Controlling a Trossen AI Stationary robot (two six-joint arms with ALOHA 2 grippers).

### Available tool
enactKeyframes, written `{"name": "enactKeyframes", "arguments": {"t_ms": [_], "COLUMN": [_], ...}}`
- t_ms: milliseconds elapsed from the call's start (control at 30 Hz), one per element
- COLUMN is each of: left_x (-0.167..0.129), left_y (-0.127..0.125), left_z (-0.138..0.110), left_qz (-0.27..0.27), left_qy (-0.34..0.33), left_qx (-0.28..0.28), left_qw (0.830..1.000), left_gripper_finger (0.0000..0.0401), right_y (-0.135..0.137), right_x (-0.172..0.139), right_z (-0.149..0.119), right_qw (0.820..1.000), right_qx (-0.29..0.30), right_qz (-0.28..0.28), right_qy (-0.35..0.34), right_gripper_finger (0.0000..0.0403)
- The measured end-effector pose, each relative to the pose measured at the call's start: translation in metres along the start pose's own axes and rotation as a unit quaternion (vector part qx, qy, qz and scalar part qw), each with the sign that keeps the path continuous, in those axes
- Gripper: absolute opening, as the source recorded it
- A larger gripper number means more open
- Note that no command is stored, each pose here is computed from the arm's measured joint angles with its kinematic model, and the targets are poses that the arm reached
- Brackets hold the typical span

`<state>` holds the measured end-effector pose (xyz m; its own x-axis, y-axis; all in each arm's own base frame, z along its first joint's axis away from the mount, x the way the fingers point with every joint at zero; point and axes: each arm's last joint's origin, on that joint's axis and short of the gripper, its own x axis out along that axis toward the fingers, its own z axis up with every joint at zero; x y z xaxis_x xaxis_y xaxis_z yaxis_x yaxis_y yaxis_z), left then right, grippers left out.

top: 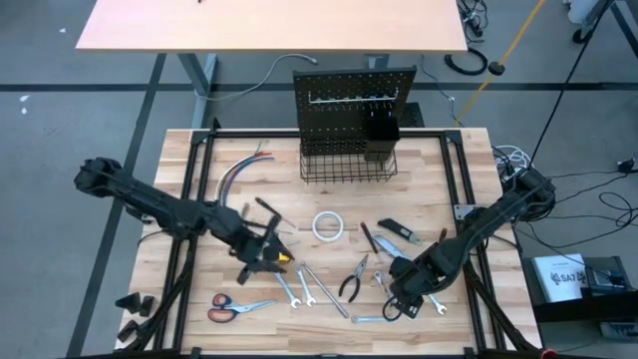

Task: Hang tools onto peg board
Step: Put the wrench into the black bin on the peg board

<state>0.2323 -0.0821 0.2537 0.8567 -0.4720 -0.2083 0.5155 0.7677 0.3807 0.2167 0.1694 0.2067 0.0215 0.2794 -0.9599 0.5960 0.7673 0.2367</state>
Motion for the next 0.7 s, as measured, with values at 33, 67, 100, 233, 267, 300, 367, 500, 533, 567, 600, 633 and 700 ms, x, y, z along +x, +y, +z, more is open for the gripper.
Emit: {"name": "enactKeyframes", "arguments": {"t_ms": [33, 67, 100, 233, 267, 300, 367, 500, 533, 567, 600, 633, 700], "left_x": [0.006, 0.011, 0.016, 0.031, 0.035, 0.037, 0.040, 0.042, 0.042, 0.042, 0.042, 0.042, 0.044], "left_y": [-0.001, -0.001, -0.001, -0.002, -0.002, -0.002, -0.001, 0.001, 0.002, 0.002, 0.002, 0.003, 0.004], "left_z": [-0.003, -0.007, -0.009, -0.018, -0.019, -0.020, -0.018, -0.011, -0.010, -0.009, -0.009, -0.009, -0.009], "left_qz": [-0.009, -0.017, -0.024, -0.044, -0.045, -0.046, -0.045, -0.041, -0.036, -0.027, -0.012, 0.003, 0.034], "left_qy": [0.018, 0.035, 0.051, 0.097, 0.103, 0.107, 0.106, 0.092, 0.091, 0.091, 0.093, 0.096, 0.101], "left_qx": [0.001, -0.001, -0.004, -0.029, -0.042, -0.051, -0.053, -0.050, -0.049, -0.047, -0.045, -0.048, -0.072], "left_qw": [1.000, 0.999, 0.998, 0.994, 0.993, 0.992, 0.992, 0.994, 0.994, 0.994, 0.995, 0.994, 0.992], "left_gripper_finger": [0.0177, 0.0177, 0.0177, 0.0177, 0.0177, 0.0177, 0.0177, 0.0177, 0.0177, 0.0177, 0.0177, 0.0177, 0.0177], "right_y": [-0.002, -0.004, -0.005, -0.004, -0.003, -0.003, -0.003, -0.006, -0.007, -0.008, -0.008, -0.008, -0.010], "right_x": [0.001, 0.001, 0.001, 0.003, 0.004, 0.004, 0.004, 0.005, 0.005, 0.005, 0.004, 0.004, 0.006], "right_z": [-0.003, -0.007, -0.010, -0.020, -0.022, -0.023, -0.025, -0.027, -0.026, -0.025, -0.025, -0.024, -0.024], "right_qw": [1.000, 0.999, 0.999, 0.999, 0.999, 0.999, 0.999, 0.997, 0.996, 0.995, 0.994, 0.993, 0.992], "right_qx": [0.003, 0.008, 0.011, 0.001, -0.003, -0.005, -0.010, -0.028, -0.032, -0.032, -0.033, -0.033, -0.032], "right_qz": [-0.013, -0.024, -0.033, -0.042, -0.042, -0.042, -0.046, -0.070, -0.079, -0.085, -0.089, -0.091, -0.097], "right_qy": [0.009, 0.019, 0.025, 0.031, 0.031, 0.032, 0.028, -0.016, -0.033, -0.045, -0.057, -0.065, -0.075], "right_gripper_finger": [0.0185, 0.0185, 0.0185, 0.0185, 0.0185, 0.0185, 0.0185, 0.0185, 0.0185, 0.0185, 0.0185, 0.0185, 0.0185]}}
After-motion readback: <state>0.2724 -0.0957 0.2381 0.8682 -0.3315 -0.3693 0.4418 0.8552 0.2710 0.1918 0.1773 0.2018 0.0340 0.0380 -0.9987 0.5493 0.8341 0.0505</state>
